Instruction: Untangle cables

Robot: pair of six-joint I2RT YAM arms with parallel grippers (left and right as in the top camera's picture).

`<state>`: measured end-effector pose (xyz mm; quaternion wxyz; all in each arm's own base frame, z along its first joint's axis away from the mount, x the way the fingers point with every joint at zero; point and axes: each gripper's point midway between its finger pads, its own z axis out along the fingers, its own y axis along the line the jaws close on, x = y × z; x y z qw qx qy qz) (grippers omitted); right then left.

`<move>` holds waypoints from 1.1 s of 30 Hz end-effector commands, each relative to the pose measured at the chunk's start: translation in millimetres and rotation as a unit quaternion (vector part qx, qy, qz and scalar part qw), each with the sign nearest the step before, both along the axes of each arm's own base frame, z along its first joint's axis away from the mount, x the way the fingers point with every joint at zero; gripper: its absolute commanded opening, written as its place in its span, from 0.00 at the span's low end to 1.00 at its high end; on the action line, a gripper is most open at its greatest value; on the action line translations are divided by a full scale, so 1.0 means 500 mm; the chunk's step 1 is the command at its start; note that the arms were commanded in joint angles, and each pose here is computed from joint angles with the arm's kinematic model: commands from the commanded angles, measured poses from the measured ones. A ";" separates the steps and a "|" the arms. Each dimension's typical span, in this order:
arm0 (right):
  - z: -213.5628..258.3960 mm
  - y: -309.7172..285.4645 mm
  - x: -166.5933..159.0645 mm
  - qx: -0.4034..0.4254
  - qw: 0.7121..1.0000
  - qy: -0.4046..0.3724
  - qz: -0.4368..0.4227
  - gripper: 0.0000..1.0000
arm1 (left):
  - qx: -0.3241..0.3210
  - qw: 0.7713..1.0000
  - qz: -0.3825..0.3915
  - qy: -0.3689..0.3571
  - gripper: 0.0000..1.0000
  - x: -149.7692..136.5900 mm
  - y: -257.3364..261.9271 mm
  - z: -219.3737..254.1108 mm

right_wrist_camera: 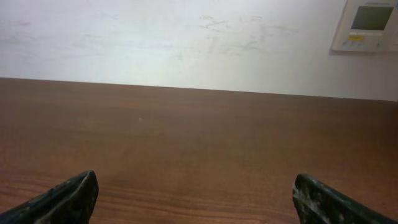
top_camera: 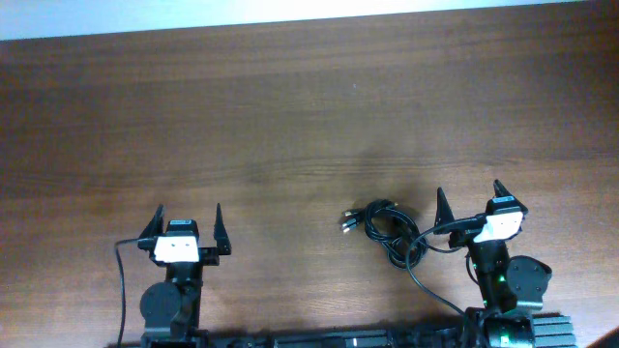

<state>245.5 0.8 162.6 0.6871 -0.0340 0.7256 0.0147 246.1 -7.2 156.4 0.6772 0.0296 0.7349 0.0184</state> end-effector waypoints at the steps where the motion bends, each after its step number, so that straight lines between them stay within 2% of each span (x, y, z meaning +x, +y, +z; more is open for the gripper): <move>1: -0.006 0.006 0.000 -0.003 1.000 0.003 0.006 0.99 | 0.006 1.000 -0.009 -0.001 0.99 -0.002 -0.007 0.002; 7: -0.006 0.006 0.000 -0.003 1.000 0.003 0.006 0.99 | 0.005 1.000 -0.009 -0.004 0.99 -0.001 -0.007 0.004; 20: -0.006 0.006 0.000 -0.003 1.000 0.003 0.006 0.99 | -0.063 0.998 -0.025 -0.007 0.99 -0.006 -0.021 0.027; 33: -0.006 0.006 0.000 -0.003 1.000 0.003 0.006 0.99 | -0.062 0.997 -0.025 0.028 0.99 -0.016 -0.021 0.127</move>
